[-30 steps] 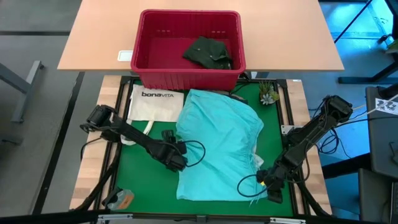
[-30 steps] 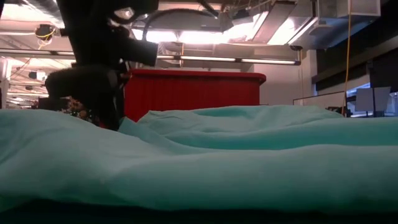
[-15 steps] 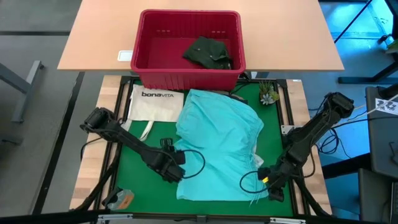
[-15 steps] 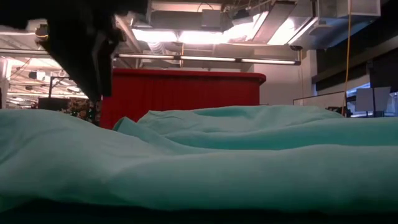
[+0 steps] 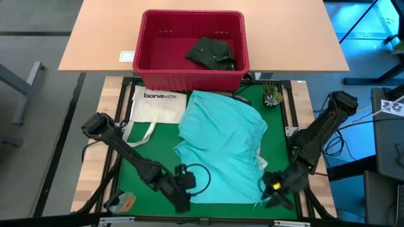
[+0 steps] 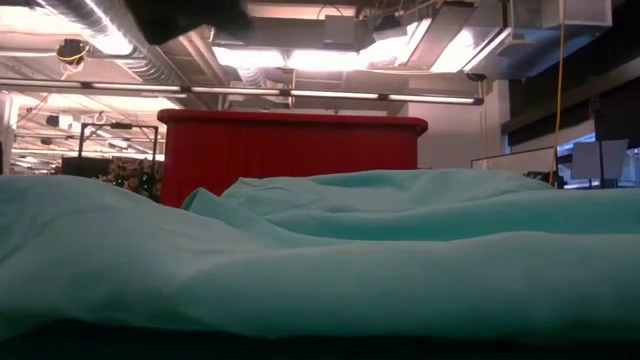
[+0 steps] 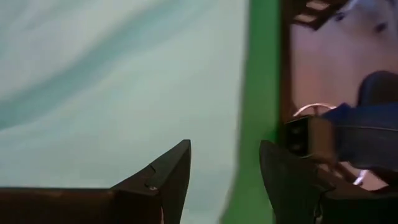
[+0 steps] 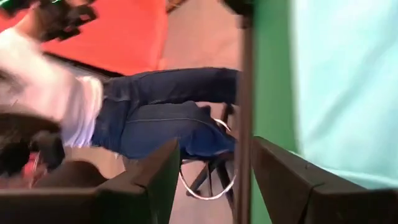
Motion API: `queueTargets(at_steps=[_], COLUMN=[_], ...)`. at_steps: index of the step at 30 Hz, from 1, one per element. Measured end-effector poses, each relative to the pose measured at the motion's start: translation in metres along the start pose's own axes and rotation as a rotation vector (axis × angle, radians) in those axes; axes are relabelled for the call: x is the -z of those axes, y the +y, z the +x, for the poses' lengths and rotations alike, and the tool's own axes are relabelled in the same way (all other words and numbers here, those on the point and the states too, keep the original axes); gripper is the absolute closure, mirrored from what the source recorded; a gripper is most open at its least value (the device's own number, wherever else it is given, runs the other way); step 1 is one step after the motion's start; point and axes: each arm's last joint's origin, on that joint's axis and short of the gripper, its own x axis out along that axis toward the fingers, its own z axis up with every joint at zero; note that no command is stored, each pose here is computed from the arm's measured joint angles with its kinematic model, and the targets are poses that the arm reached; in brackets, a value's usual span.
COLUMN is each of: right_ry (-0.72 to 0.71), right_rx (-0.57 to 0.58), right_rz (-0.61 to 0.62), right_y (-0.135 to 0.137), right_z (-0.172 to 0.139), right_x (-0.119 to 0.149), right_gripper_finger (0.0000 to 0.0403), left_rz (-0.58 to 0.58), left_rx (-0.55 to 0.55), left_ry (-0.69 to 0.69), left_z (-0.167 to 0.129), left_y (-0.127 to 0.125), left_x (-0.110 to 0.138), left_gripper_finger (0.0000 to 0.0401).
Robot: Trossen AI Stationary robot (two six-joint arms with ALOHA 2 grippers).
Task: Fold Laundry from Bin
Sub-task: Fold the light blue shorts from the red laundry bin
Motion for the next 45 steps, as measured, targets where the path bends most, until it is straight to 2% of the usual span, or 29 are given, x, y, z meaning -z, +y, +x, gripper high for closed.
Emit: queueTargets(at_steps=[4, 8, 14, 17, 23, 28, 35, 40, 45], right_ry=[-0.051, -0.053, 0.006, 0.046, 0.095, 0.09, 0.103, 0.198, 0.266], right_rx=[-0.051, -0.059, 0.02, 0.061, 0.13, 0.145, 0.165, 0.146, 0.111], right_rz=[-0.06, -0.133, -0.187, -0.252, -0.403, -0.528, -0.559, -0.556, -0.547], right_y=[0.013, 0.019, 0.011, 0.004, -0.009, -0.011, -0.013, -0.016, -0.01], right_z=[0.005, 0.013, 0.03, 0.042, 0.057, 0.058, 0.058, 0.057, 0.057], right_x=[0.013, 0.028, 0.048, 0.055, 0.064, 0.065, 0.065, 0.069, 0.068], right_gripper_finger=[0.0204, 0.0204, 0.0204, 0.0204, 0.0204, 0.0222, 0.0268, 0.0301, 0.0319], left_rz=[0.011, 0.044, 0.161, 0.203, 0.222, 0.233, 0.246, 0.247, 0.238], left_rx=[0.05, 0.048, 0.027, 0.005, -0.038, -0.066, -0.088, -0.097, -0.099], left_ry=[-0.024, 0.004, 0.071, 0.08, 0.068, 0.071, 0.094, 0.102, 0.101], left_z=[0.006, 0.018, 0.04, 0.047, 0.052, 0.051, 0.051, 0.051, 0.052], left_y=[-0.014, -0.022, -0.027, -0.027, -0.024, -0.022, -0.02, -0.018, -0.018], left_x=[0.009, 0.026, 0.051, 0.059, 0.062, 0.063, 0.065, 0.065, 0.064], left_gripper_finger=[0.0217, 0.0217, 0.0217, 0.0217, 0.0217, 0.0217, 0.0217, 0.0217, 0.0217])
